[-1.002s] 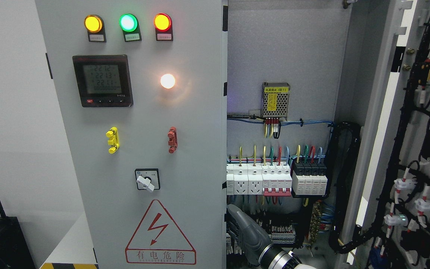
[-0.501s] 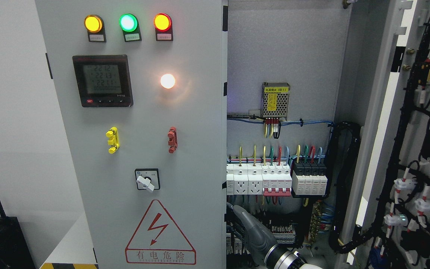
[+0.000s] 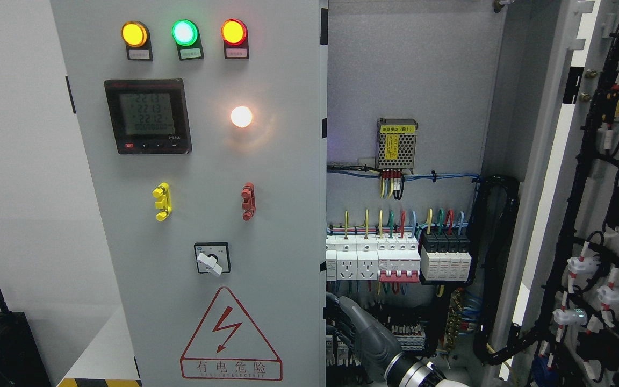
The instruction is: Open door with both hands
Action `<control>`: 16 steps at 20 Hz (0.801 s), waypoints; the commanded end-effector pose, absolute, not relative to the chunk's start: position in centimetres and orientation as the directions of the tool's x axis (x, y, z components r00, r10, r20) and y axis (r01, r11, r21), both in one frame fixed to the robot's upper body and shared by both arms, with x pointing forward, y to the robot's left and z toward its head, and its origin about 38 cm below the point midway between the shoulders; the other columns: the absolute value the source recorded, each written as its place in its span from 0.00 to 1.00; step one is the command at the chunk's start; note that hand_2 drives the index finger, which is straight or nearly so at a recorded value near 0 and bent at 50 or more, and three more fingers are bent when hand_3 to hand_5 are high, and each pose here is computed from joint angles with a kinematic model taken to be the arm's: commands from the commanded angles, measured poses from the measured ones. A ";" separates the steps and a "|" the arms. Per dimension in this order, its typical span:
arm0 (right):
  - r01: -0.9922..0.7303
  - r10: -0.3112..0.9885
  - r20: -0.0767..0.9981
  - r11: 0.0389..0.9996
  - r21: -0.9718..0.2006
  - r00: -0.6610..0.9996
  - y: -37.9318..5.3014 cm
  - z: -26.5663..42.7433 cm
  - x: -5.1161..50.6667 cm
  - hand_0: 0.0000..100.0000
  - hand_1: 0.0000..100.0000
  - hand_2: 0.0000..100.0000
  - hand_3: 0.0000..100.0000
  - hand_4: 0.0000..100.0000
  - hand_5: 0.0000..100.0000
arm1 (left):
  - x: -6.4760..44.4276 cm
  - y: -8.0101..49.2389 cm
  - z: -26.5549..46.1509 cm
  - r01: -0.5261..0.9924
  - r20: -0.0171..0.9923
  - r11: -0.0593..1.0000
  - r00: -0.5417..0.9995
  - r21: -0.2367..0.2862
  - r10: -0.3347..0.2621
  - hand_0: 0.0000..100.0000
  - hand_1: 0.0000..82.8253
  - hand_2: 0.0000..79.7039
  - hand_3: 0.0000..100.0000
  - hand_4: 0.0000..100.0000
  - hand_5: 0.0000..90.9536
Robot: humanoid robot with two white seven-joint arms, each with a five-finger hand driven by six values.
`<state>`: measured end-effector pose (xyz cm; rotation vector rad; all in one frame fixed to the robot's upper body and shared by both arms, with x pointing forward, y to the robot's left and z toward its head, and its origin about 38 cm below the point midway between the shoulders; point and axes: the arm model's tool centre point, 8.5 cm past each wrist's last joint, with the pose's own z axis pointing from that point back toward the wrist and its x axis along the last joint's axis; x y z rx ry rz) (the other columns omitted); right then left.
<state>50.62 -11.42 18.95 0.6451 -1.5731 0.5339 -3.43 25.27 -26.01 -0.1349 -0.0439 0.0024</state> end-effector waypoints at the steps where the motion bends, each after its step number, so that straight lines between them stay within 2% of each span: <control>1: -0.681 -0.089 0.994 0.732 0.023 -0.063 -11.7 19.5 50.8 0.38 0.00 0.00 0.00 0.00 0.00 | -2.4 23.5 -26.2 0.005 0.072 0.987 0.997 -0.160 0.007 0.00 0.00 0.00 0.00 0.00 0.00; 16: -0.711 -0.089 0.992 0.703 0.002 -0.085 -11.1 20.8 51.2 0.38 0.00 0.00 0.00 0.00 0.00 | -2.4 23.5 -26.2 0.005 0.074 0.987 0.997 -0.160 0.007 0.00 0.00 0.00 0.00 0.00 0.00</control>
